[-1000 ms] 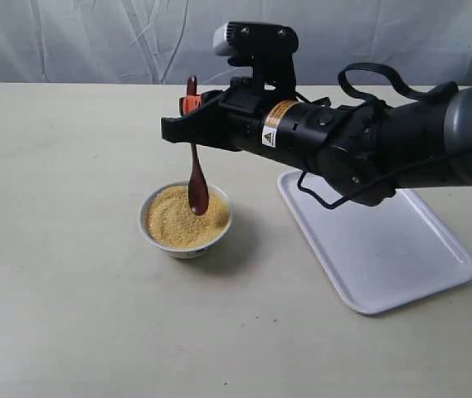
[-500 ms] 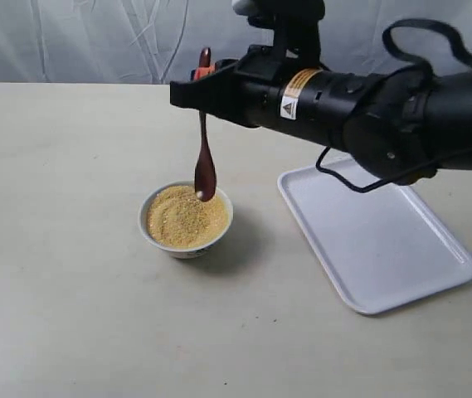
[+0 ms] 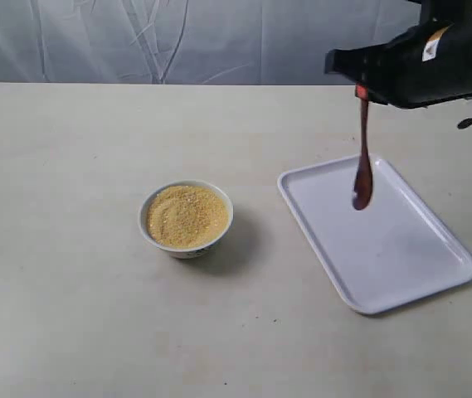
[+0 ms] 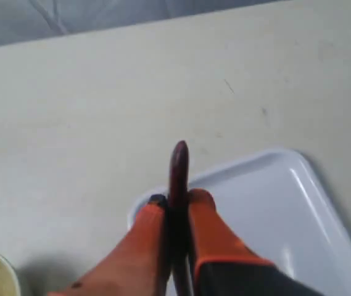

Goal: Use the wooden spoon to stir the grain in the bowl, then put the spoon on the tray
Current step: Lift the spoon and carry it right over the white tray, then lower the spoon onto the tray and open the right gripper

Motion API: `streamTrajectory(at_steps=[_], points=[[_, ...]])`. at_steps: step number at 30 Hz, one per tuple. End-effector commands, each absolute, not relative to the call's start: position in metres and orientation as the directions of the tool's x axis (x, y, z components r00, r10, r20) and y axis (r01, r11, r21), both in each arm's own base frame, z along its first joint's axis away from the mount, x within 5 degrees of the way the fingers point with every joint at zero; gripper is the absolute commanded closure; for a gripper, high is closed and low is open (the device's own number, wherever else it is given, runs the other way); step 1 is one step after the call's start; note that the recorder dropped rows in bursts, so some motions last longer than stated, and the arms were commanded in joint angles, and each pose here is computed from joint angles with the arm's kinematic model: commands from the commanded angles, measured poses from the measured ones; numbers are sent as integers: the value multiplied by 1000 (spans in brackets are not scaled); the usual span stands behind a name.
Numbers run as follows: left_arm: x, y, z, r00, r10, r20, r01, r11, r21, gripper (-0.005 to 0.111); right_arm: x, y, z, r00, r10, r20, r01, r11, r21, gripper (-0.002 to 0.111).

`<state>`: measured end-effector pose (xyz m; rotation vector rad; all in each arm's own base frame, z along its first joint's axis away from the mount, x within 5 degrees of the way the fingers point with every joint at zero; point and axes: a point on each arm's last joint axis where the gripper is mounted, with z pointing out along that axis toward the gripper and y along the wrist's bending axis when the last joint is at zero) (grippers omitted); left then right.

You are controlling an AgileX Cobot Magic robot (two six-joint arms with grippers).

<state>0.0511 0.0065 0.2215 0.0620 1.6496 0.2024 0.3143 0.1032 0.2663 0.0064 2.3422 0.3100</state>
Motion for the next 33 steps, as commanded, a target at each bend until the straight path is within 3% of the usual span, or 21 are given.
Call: streamTrajectory(at_steps=[1, 5, 13, 20, 33], points=[[51, 6, 221, -83, 159, -984, -75, 983, 166, 107, 331, 82, 253, -844, -19, -536, -190, 945, 266, 109], [51, 6, 221, -83, 159, -984, -75, 983, 166, 107, 352, 67, 234, -886, -52, -461, -265, 872, 411, 109], [51, 6, 221, -83, 159, -984, -75, 983, 166, 107, 373, 60, 182, -902, -114, -416, -289, 876, 386, 109], [51, 6, 221, -83, 159, -984, -75, 983, 166, 107, 385, 64, 139, -949, -134, -285, -256, 856, 449, 109], [51, 6, 221, -83, 159, -984, -75, 983, 166, 107, 397, 59, 120, -942, -116, -314, -240, 887, 394, 109]])
